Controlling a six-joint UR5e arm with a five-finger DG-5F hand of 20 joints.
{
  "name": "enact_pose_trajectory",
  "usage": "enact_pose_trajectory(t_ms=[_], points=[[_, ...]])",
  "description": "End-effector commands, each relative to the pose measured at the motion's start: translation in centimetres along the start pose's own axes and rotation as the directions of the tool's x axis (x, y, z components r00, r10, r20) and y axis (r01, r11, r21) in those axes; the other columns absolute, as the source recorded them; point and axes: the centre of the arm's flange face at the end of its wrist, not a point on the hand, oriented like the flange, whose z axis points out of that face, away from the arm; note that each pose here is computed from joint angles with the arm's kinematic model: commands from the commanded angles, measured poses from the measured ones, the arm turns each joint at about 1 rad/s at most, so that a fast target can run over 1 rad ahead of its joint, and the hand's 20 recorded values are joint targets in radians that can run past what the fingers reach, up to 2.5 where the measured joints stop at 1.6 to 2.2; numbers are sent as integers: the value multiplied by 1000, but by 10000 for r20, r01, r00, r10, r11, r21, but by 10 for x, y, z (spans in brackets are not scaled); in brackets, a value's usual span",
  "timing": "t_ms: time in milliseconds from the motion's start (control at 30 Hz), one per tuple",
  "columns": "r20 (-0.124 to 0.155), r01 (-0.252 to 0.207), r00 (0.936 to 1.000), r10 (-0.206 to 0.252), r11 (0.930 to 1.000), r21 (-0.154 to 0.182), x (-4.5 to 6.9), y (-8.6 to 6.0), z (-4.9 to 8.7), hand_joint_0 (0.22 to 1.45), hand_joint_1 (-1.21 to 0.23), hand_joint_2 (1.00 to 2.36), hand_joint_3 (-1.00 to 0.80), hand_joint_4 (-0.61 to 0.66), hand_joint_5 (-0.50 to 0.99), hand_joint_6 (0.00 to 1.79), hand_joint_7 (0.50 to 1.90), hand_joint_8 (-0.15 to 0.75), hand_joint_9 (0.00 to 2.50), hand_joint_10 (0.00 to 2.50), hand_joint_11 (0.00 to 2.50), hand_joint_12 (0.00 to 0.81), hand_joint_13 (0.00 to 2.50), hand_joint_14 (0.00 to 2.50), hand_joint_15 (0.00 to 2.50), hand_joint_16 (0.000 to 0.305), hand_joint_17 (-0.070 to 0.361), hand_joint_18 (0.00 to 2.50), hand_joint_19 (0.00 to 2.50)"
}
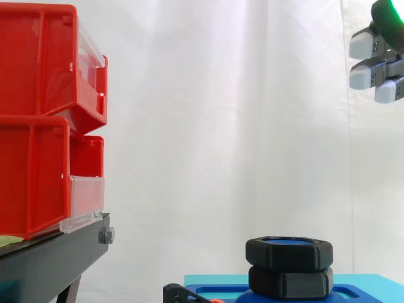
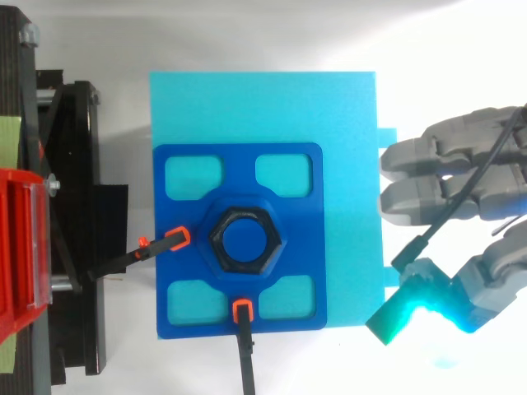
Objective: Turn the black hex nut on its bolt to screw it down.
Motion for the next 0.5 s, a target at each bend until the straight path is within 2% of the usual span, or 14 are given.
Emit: enact_pose_trajectory(t_ms=[0, 467], points=[[-2, 1, 10000, -1, 10000, -4, 0, 0, 0, 486, -382, 1000, -500, -54, -286, 500, 500, 105, 0, 0, 0, 306, 0, 0, 0, 53, 120, 0, 179], [-2, 1, 10000, -1, 10000, -4, 0, 0, 0, 492, -434, 1000, -500, -62, -273, 500, 500, 114, 29, 0, 0, 295, 63, 0, 0, 52, 117, 51, 141]])
